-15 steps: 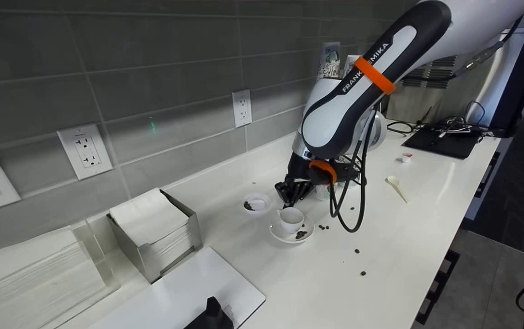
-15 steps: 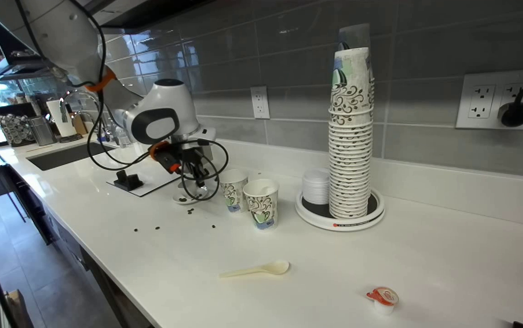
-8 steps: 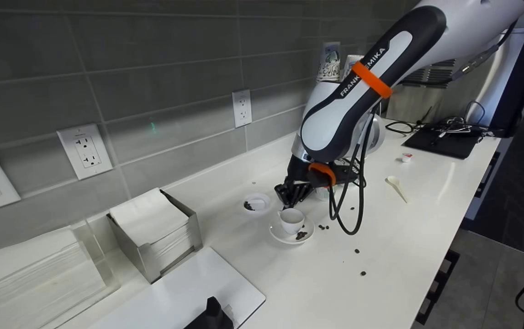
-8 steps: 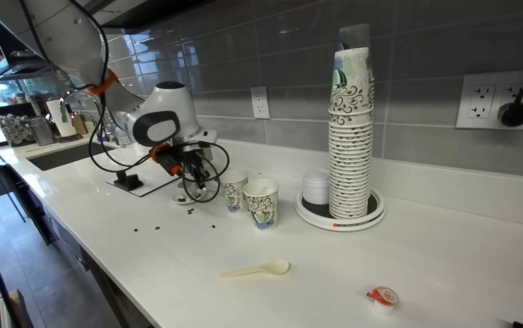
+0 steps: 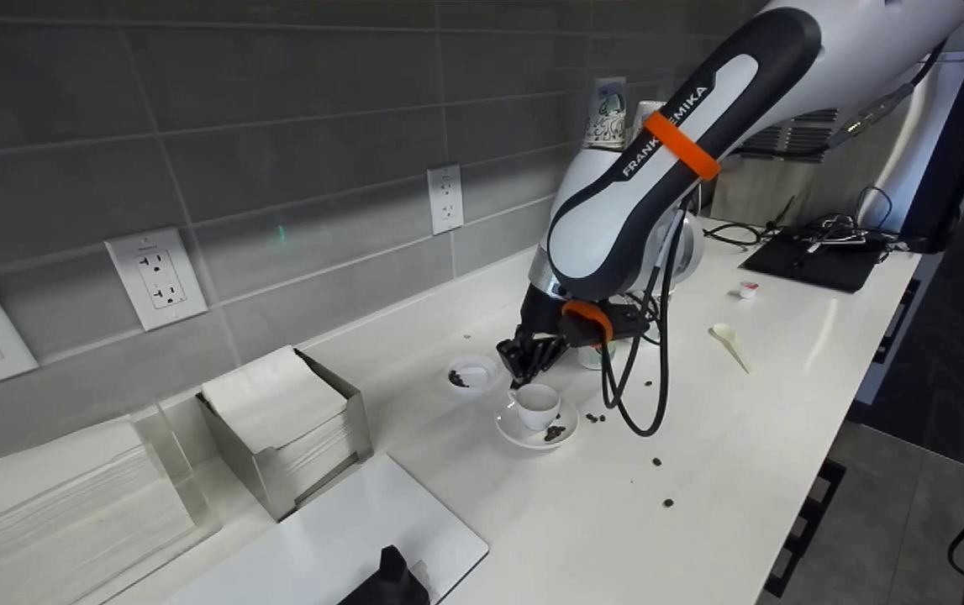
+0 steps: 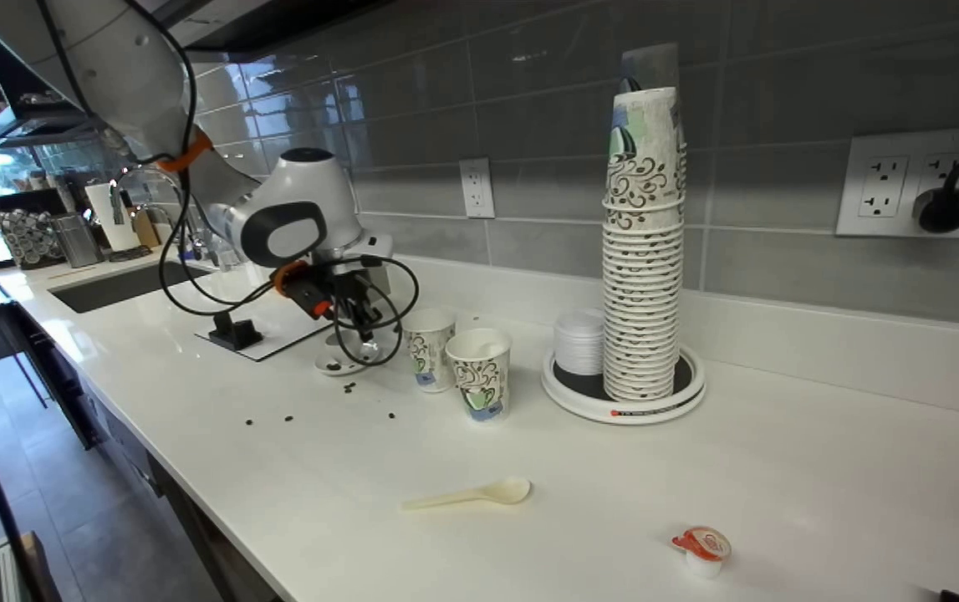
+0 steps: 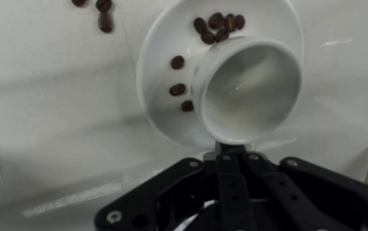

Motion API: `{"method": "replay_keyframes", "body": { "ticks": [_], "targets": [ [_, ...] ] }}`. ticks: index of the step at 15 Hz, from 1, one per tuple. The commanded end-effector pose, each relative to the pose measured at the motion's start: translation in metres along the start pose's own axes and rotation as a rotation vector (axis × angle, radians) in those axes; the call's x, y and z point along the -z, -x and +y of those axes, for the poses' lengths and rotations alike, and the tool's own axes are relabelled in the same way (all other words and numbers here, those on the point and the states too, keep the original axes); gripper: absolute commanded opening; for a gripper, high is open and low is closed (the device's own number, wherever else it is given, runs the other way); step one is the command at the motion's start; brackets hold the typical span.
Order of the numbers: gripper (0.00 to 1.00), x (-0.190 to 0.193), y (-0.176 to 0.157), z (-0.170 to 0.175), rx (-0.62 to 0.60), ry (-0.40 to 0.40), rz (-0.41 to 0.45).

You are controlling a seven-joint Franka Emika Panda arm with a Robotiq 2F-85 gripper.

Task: Push the tea cup handle from the right to the left

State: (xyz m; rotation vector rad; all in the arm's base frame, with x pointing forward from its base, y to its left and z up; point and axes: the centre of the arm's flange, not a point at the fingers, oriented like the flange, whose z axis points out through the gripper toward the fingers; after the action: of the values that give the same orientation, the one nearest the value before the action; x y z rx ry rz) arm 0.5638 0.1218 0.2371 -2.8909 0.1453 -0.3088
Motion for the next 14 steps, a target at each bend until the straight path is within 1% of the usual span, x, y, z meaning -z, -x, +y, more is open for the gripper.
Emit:
{"method": "replay_keyframes", "body": {
  "ticks": [1, 12, 14],
  "targets": [
    [0.0, -0.006, -0.005, -0.008, 0.04, -0.015, 0.003],
    [0.0, -0.009, 0.0, -0.022, 0.117, -0.028, -0.01],
    [0.0, -0.005, 0.0, -0.022, 0.117, -0.028, 0.014]
  ]
}}
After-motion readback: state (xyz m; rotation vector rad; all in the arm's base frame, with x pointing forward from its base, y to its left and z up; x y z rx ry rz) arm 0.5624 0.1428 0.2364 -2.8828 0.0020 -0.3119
